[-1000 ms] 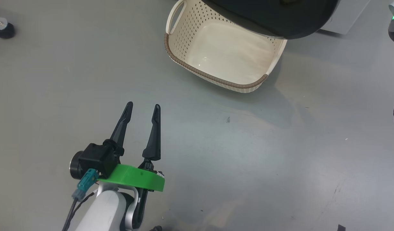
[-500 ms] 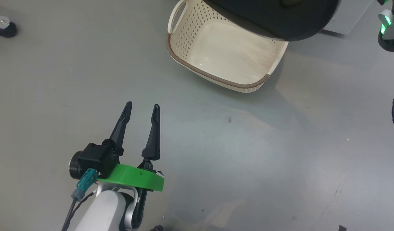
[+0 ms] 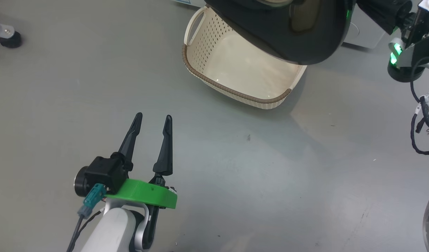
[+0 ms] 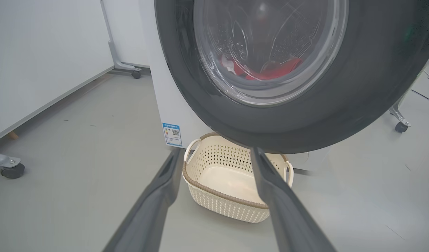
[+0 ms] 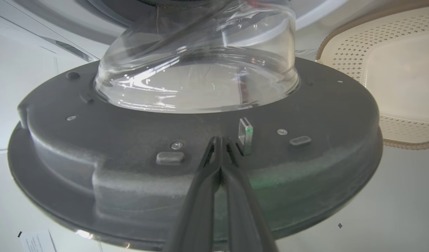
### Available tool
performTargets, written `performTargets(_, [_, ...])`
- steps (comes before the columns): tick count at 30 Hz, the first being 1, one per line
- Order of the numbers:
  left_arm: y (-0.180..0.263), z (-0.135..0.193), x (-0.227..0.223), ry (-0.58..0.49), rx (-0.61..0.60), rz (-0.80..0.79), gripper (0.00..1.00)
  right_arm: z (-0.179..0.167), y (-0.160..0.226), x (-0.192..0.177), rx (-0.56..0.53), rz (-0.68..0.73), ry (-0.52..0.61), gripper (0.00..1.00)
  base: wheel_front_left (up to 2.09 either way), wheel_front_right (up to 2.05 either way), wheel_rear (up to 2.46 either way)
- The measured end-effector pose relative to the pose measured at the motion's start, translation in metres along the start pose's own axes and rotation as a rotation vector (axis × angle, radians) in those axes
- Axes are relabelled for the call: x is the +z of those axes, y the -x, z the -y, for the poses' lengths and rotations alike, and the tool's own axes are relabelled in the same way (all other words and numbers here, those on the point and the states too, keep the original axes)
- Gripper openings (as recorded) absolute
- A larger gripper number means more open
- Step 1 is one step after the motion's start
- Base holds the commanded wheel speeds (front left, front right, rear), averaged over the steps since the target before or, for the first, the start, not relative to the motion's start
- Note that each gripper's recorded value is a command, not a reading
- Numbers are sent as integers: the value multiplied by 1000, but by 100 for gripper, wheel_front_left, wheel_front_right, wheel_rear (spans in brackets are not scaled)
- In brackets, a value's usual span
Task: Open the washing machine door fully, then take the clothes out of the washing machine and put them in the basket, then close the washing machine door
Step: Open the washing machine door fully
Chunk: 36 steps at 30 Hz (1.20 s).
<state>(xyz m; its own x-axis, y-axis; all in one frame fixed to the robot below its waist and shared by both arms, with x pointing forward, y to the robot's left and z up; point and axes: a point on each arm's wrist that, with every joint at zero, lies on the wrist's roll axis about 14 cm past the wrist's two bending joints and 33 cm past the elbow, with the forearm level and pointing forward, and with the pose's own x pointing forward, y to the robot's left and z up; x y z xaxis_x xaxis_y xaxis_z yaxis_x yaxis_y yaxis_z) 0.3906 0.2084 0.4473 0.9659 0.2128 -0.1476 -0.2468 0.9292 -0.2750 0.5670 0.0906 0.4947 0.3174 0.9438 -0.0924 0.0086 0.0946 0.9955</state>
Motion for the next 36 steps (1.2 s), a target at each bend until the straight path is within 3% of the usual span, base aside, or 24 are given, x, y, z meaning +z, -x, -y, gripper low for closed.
performTargets(19, [7, 7, 20, -5, -28, 57, 100, -14, -18, -73, 33, -168, -94, 0, 0, 0, 0])
performTargets(36, [9, 10, 21, -2, -36, 60, 100, -6, -24, -105, 31, -248, -148, 0, 0, 0, 0])
